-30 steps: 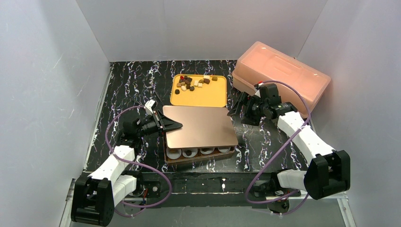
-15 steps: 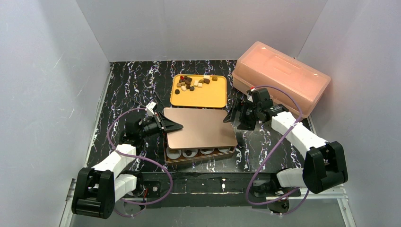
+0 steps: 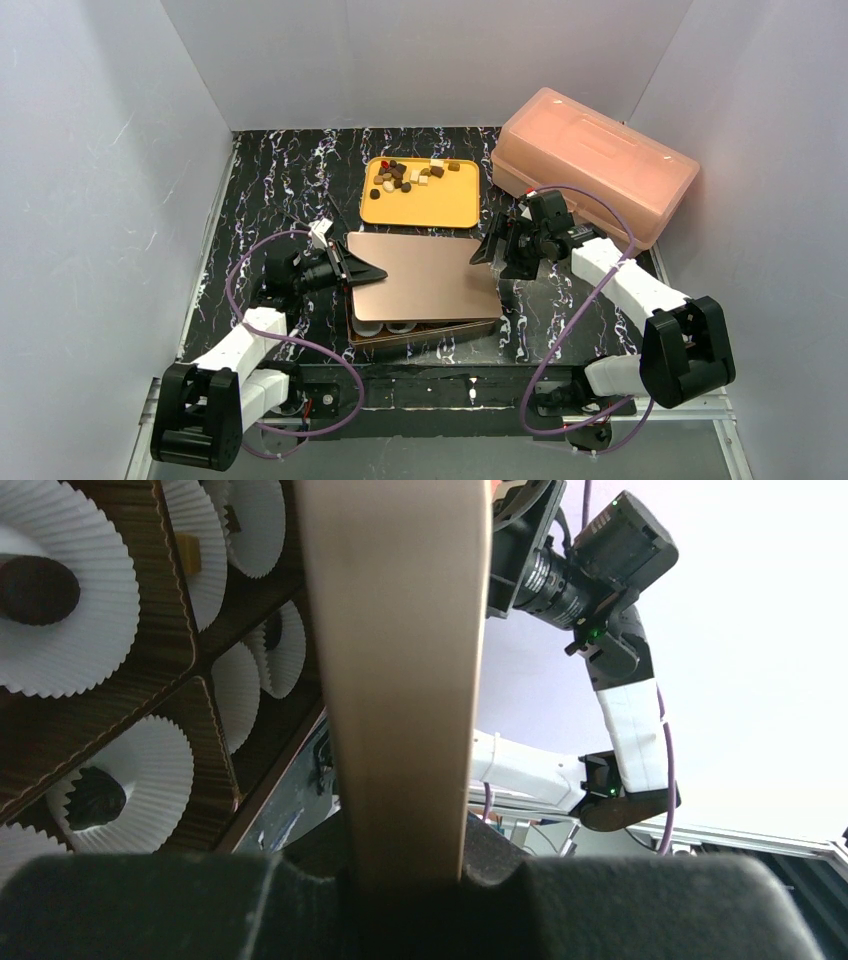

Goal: Pack the chocolate

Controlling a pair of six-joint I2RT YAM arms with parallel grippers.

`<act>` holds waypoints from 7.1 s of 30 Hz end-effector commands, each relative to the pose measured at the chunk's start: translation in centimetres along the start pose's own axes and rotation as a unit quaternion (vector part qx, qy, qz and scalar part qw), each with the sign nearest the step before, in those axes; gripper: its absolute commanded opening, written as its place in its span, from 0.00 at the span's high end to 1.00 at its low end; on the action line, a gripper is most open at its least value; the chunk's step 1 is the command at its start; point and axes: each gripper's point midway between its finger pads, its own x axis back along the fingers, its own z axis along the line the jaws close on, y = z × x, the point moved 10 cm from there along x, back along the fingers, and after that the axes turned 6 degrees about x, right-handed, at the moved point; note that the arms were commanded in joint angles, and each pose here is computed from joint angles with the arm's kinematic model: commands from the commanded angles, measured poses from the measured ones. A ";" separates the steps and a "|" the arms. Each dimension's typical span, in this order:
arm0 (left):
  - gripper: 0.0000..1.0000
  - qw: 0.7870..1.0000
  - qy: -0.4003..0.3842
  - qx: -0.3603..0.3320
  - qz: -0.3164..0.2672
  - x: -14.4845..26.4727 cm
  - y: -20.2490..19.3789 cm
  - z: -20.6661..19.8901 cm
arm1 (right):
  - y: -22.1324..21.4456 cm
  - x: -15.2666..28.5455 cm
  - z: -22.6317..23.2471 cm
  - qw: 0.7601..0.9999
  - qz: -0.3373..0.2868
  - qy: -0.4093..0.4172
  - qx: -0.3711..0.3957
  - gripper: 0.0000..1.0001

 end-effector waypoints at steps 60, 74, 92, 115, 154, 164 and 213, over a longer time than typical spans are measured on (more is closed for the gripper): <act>0.37 0.900 0.432 -0.018 -0.060 5.3 -0.3 0.2 | -3.5 -2.0 0.2 0.998 0.042 -0.022 0.041 0.18; 0.30 0.842 0.506 0.053 -0.182 5.8 0.5 1.6 | -3.7 -2.0 1.1 0.995 0.044 -0.053 0.075 0.18; 0.57 0.768 0.562 0.131 -0.279 6.3 1.1 4.4 | -3.7 -2.1 1.6 0.992 0.050 -0.061 0.100 0.18; 1.00 0.819 0.516 0.162 -0.190 -0.3 2.8 5.2 | -3.6 -1.6 1.9 0.985 0.063 -0.081 0.137 0.18; 0.70 0.828 0.523 -0.154 -0.134 -9.7 11.8 -6.5 | -4.5 0.3 1.1 0.982 0.042 -0.111 0.145 0.11; 0.70 0.826 0.535 -0.172 -0.044 -16.7 11.3 -3.3 | -4.2 1.8 1.7 0.982 0.020 -0.109 0.154 0.10; 0.72 0.836 0.517 -0.158 0.093 -18.5 8.7 -0.9 | -16.8 -3.7 7.9 0.849 0.062 -0.151 0.503 0.60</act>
